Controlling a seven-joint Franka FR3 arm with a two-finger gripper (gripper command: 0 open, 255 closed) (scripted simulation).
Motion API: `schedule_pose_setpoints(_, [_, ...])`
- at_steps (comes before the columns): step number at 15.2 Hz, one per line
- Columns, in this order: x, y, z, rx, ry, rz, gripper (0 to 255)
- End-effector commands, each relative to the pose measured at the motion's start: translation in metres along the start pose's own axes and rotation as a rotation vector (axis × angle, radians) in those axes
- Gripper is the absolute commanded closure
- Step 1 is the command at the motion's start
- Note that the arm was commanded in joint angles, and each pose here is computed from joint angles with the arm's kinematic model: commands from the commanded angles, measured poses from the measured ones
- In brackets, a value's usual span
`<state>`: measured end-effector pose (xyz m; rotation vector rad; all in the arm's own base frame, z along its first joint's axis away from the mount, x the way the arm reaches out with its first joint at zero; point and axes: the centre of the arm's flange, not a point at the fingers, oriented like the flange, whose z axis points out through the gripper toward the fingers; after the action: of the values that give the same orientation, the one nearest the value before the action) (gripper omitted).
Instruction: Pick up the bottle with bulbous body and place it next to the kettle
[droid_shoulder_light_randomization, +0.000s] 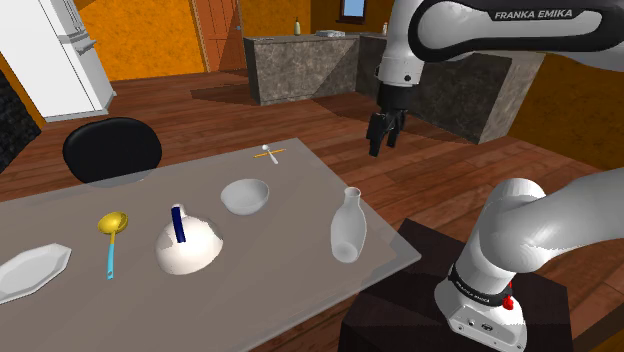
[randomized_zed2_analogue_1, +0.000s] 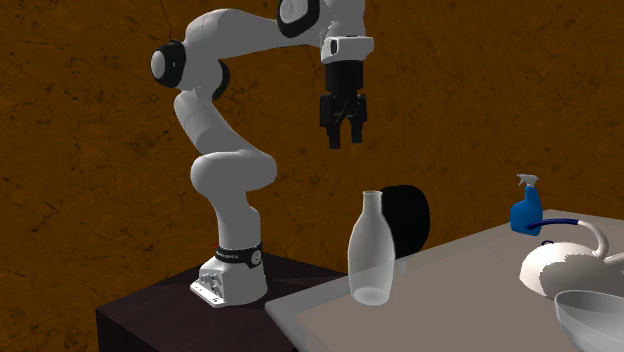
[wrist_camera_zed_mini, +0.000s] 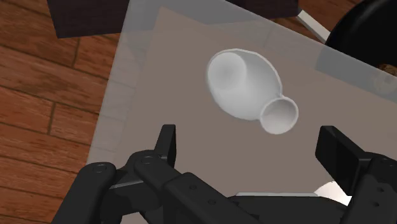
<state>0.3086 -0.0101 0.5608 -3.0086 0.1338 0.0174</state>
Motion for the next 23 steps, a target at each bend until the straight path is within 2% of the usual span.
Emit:
schedule_pose_setpoints(1, [0.0, 0.0, 0.0, 0.0, 0.0, 0.0, 0])
schedule_pose_setpoints(11, [0.018, -0.08, 0.111, -0.124, 0.057, 0.103, 0])
schedule_pose_setpoints(18, [0.02, -0.075, 0.148, -0.124, 0.057, 0.103, 0])
schedule_pose_setpoints(23, [0.02, -0.074, 0.151, -0.124, 0.057, 0.103, 0])
